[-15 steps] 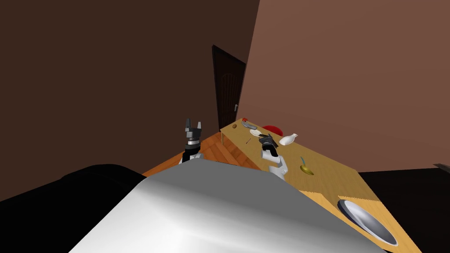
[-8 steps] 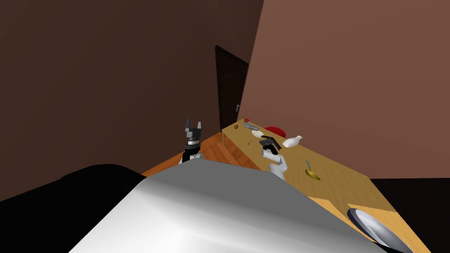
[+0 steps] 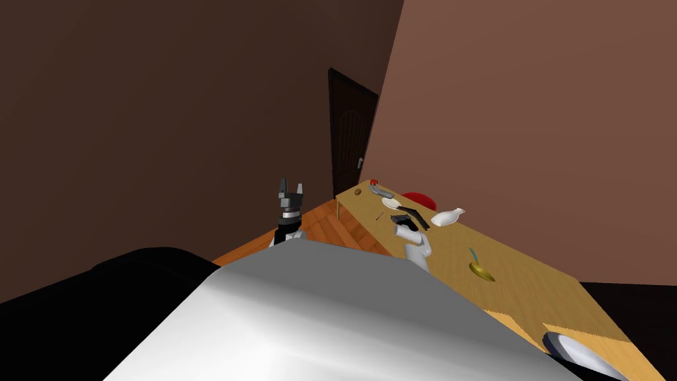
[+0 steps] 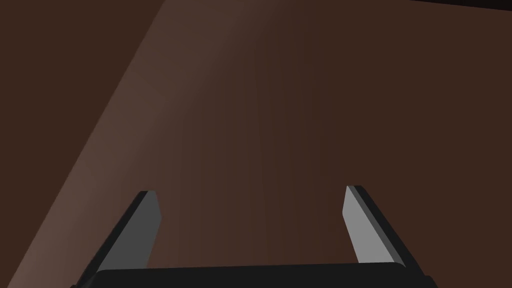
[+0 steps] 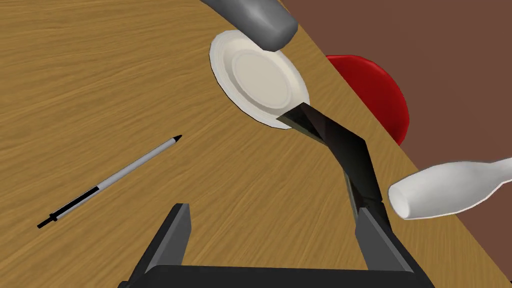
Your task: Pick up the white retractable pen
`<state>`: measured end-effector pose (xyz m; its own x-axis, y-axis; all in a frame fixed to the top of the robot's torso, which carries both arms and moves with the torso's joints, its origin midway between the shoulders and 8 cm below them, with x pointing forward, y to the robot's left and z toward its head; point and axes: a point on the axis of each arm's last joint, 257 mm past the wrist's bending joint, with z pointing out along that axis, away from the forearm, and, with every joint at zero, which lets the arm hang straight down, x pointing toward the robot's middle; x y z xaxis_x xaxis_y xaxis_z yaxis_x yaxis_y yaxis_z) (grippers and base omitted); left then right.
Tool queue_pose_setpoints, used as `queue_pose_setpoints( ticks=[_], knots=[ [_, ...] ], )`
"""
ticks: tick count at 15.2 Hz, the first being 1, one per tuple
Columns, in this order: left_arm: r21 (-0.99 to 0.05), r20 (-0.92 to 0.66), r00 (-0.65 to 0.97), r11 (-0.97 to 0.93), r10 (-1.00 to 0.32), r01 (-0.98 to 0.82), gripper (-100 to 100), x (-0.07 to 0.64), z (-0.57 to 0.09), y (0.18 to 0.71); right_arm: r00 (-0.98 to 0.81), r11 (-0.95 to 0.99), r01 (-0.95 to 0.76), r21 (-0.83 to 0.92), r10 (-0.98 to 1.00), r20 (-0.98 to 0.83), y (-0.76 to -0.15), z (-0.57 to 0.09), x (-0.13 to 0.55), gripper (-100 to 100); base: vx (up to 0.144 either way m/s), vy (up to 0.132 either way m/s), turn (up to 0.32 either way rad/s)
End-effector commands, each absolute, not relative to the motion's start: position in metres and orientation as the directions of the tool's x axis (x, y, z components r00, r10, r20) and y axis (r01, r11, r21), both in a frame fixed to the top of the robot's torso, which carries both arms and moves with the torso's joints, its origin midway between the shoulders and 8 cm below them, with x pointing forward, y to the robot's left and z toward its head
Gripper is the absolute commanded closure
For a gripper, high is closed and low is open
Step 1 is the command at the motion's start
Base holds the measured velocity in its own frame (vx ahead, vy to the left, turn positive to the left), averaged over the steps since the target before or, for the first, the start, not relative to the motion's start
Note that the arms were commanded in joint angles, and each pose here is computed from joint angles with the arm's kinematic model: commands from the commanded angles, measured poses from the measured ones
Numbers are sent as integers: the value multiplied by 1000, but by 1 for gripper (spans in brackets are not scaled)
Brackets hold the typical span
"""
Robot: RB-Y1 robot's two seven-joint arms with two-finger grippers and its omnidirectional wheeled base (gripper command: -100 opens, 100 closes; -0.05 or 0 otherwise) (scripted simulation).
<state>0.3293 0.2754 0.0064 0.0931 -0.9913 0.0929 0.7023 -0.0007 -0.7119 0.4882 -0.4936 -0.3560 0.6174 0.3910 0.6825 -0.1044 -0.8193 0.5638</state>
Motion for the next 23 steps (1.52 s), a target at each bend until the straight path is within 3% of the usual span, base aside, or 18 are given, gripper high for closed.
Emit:
queue_pose_setpoints(
  ticks=[1, 12, 23],
  knots=[
    [-712, 93, 93, -1, -991, 702, 0, 329, 6, 275, 655, -850, -132, 510, 312, 689, -500, -372, 479, -100, 36, 37, 75],
    [-712, 93, 93, -1, -991, 702, 0, 329, 6, 275, 762, -905, -319, 280, -70, 643, -524, -438, 436, -100, 36, 29, 57],
    [-712, 93, 93, -1, -991, 702, 0, 329, 6, 275, 746, -835, -540, 104, -417, 519, -530, -486, 387, -100, 55, 31, 69]
  ],
)
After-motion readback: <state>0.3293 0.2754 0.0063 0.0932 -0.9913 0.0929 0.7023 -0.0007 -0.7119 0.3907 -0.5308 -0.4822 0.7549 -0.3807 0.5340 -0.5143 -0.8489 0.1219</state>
